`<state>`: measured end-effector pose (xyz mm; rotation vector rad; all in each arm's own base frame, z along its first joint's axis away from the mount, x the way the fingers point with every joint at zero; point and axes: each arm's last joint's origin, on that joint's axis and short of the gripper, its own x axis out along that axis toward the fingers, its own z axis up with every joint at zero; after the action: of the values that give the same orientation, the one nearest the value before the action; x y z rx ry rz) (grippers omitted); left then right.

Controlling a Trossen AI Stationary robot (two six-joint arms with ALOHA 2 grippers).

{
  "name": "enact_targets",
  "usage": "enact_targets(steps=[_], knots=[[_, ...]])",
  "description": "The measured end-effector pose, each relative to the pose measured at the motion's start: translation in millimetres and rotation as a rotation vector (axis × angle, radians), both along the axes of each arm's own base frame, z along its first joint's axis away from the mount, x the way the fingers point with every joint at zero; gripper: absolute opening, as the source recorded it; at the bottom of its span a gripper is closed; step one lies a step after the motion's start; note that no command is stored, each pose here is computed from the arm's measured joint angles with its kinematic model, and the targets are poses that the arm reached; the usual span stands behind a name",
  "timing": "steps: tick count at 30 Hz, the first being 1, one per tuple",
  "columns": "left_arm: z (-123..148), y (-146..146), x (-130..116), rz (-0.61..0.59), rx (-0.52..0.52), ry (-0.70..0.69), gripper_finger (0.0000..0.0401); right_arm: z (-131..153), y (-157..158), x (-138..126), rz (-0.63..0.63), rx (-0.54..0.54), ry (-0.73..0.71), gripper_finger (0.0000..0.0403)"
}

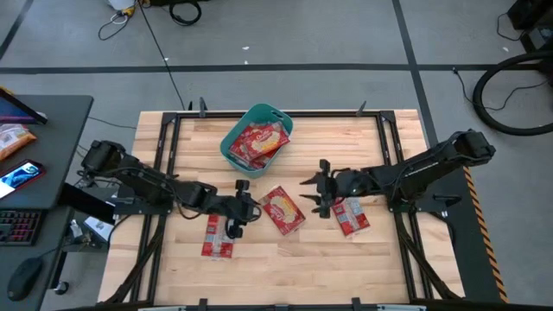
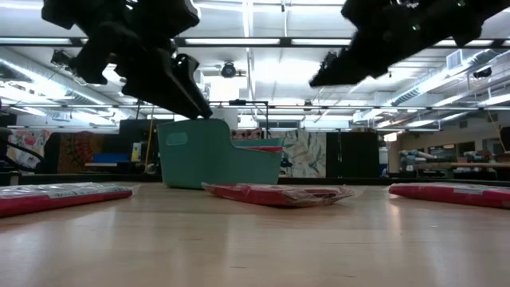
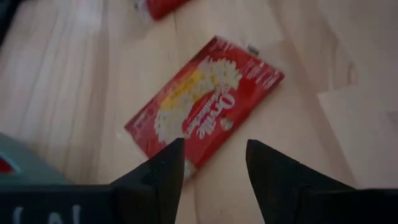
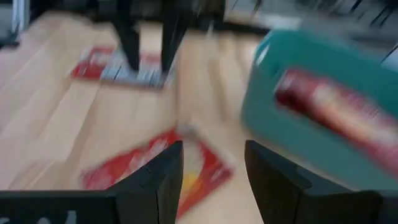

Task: Sort popcorn bags into baskets
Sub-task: Put the red popcorn bag into the blue bin

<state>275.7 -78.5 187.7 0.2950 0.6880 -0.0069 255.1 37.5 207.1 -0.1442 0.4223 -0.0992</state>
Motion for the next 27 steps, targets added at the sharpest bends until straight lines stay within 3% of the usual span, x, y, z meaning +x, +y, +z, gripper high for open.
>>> enact_targets(steps=[4,10,17,21,27], knots=[[-2,-3,6,0.001,0.006,0.013,0.0173,17,-5,2,-0.040,-0.066,-0.133,0.0177],[-15,-11,19,0.060,0.042,0.050,0.0173,24,-7,-5,-0.072,-0.057,-0.146,0.0177],[-32,-5,32,0.090,0.095,0.239,0.0172,36,-18,-2,-0.103,-0.114,-0.246,0.0177],[-34,-2,38,0.069,0.061,0.290,0.0172,39,-26,-2,-0.140,-0.116,-0.271,0.0177],[-33,-8,41,-0.007,0.125,0.273,0.0172,37,-30,-1,-0.163,-0.091,-0.262,0.0177]])
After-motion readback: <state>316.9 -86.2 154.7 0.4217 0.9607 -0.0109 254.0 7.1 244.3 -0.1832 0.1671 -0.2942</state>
